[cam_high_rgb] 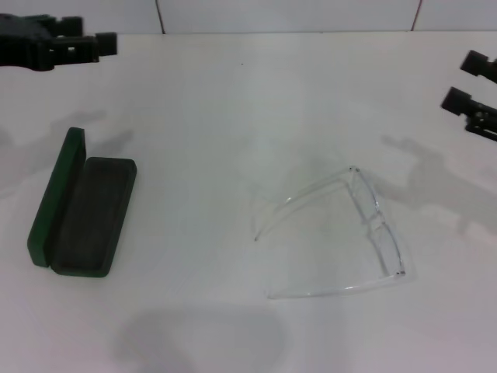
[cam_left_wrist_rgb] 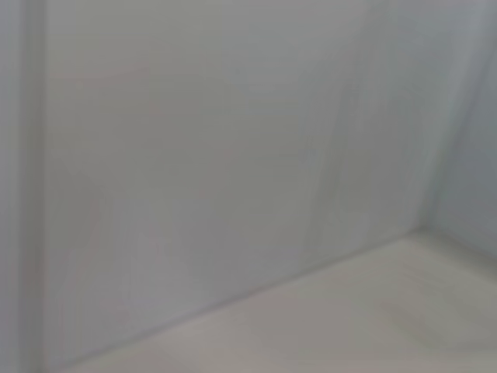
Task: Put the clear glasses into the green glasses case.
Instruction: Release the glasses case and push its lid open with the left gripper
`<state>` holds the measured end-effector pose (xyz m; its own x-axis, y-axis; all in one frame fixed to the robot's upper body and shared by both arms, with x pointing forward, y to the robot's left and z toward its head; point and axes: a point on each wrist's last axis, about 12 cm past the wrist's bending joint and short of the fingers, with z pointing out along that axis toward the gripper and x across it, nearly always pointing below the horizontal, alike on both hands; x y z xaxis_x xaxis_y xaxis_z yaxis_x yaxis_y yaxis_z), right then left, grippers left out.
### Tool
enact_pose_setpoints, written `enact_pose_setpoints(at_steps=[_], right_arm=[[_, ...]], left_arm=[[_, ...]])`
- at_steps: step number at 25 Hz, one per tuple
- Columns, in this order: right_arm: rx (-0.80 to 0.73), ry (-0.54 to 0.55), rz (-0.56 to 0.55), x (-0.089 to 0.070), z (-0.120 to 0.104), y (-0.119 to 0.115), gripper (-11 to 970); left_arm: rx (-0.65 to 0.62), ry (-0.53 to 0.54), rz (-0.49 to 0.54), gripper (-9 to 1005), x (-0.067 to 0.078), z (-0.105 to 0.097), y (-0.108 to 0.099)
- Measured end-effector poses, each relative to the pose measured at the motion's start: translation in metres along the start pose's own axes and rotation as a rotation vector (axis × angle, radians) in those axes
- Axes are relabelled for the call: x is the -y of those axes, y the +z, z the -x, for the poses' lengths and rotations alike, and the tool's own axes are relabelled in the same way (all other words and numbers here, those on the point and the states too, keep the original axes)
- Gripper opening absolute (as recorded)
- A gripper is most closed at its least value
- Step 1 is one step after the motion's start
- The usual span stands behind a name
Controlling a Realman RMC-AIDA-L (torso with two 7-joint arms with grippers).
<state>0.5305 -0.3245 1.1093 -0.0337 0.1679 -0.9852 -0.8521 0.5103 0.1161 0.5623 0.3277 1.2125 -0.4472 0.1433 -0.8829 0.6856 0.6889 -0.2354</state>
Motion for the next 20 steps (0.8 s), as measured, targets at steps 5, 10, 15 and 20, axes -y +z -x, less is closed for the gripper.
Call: enact_pose_setpoints(at_steps=[5,10,15,20], right_arm=[[0.004,-0.017,-0.015,-0.001,-0.002,-0.002,807],[0.005,-0.046,-0.014,0.0,-0.001,0.0,806],[0.005,-0.092,-0.01,0.002,0.002,0.001,805],[0.006,-0.134,-0.009,0.002,0.002,0.001,804]], left_arm=[[-0.258,-0.028,0.258,815,0.02,0.017,0.006],[-0.395,-0.074,0.332,789,0.038,0.014,0.024],[-0.512,-0.118,0.408,784,0.05,0.016,0.034],[-0.584,-0.142,0.469,785,0.053,0.017,0.044]])
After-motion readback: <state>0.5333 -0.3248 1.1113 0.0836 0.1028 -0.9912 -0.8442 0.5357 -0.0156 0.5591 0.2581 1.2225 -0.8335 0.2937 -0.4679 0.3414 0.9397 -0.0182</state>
